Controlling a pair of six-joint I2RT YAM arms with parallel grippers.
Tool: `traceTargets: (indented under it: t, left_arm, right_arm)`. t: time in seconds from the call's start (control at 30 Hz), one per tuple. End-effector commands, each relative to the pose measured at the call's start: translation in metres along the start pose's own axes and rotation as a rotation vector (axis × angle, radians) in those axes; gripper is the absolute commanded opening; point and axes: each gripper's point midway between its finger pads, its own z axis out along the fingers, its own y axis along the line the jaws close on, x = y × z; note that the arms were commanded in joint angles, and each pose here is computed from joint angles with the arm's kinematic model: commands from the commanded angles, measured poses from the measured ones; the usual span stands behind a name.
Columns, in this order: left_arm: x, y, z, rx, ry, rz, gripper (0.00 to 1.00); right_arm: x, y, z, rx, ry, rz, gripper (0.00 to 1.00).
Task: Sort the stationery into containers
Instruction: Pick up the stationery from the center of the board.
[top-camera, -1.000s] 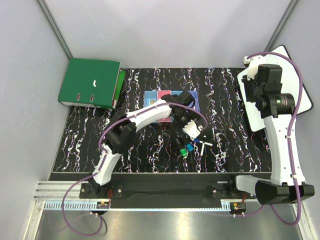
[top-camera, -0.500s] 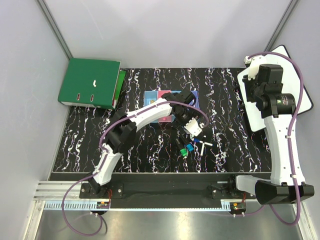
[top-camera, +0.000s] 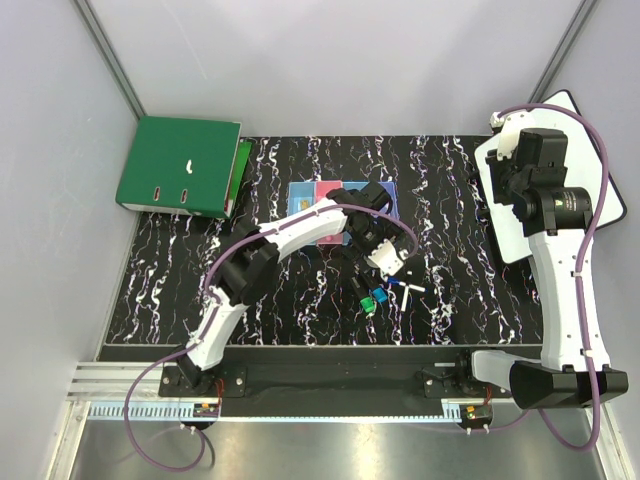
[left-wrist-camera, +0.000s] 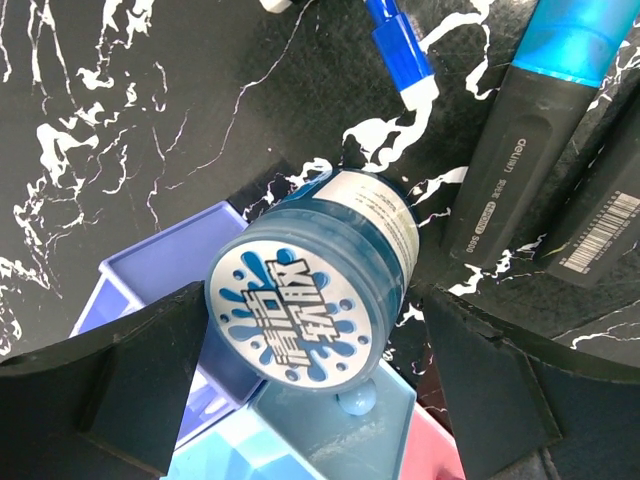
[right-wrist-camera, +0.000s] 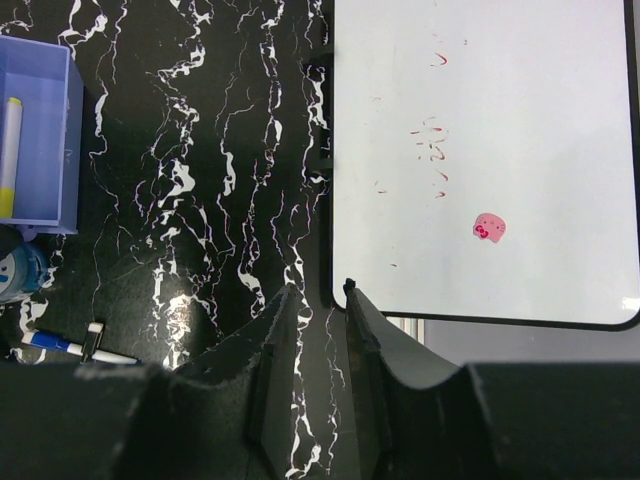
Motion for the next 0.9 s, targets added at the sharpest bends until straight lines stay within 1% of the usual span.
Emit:
traceTargets:
  t: [0.0, 0.17, 0.27, 0.3, 0.33, 0.4, 0.43, 0.53, 0.57, 0.63, 0.7, 0.73, 0.77, 0.87]
  left_arm:
    - [-0.006, 0.011, -0.001, -0.02, -0.012, 0.04, 0.93]
    - [-0.004, 0.012, 0.0, -0.021, -0.008, 0.043, 0.93]
    - [-0.004, 0.011, -0.001, -0.016, -0.008, 0.043, 0.87]
    - [-0.004, 0.007, -0.001, -0.008, -0.006, 0.038, 0.83]
    - [-0.004, 0.006, -0.001, -0.005, -0.006, 0.037, 0.75]
    - [-0.005, 0.001, -0.003, 0.005, -0.006, 0.029, 0.67]
    - [-0.005, -0.001, -0.004, 0.009, -0.005, 0.029, 0.58]
    - [-0.005, -0.008, -0.007, 0.02, 0.003, 0.021, 0.49]
    - [-0.004, -0.012, -0.007, 0.027, 0.008, 0.016, 0.44]
    - [-0.001, -0.015, -0.01, 0.033, 0.027, 0.013, 0.4]
    - [0.002, -0.022, -0.009, 0.053, 0.042, 0.003, 0.25]
    - [0.002, -0.023, -0.012, 0.052, 0.049, -0.001, 0.09]
    - [0.002, -0.025, -0.012, 0.055, 0.05, -0.014, 0.0]
    - [-0.002, -0.032, -0.018, 0.059, 0.049, -0.035, 0.0]
  right_arm:
    - [-0.014, -0.005, -0.017, 0.002, -0.064, 0.03, 0.34]
    - [-0.013, -0.004, -0.018, -0.003, -0.065, 0.03, 0.34]
    - [-0.012, -0.002, -0.017, -0.008, -0.062, 0.031, 0.34]
    - [-0.011, -0.003, -0.017, -0.007, -0.061, 0.032, 0.34]
    - [-0.012, -0.002, -0.017, -0.01, -0.062, 0.032, 0.34]
    - [-0.011, -0.002, -0.017, -0.008, -0.06, 0.033, 0.34]
    - [-0.011, -0.002, -0.017, -0.01, -0.061, 0.032, 0.34]
    - [-0.008, -0.01, -0.018, 0.011, -0.054, 0.048, 0.34]
    - [-0.008, -0.009, -0.018, 0.008, -0.055, 0.048, 0.33]
    - [-0.009, -0.01, -0.019, 0.008, -0.057, 0.048, 0.34]
    - [-0.009, -0.01, -0.019, 0.009, -0.059, 0.05, 0.34]
    - [-0.009, -0.009, -0.019, 0.007, -0.058, 0.05, 0.34]
    - [-0.01, -0.01, -0.02, 0.008, -0.061, 0.052, 0.34]
    - [-0.009, -0.009, -0.022, 0.005, -0.061, 0.053, 0.34]
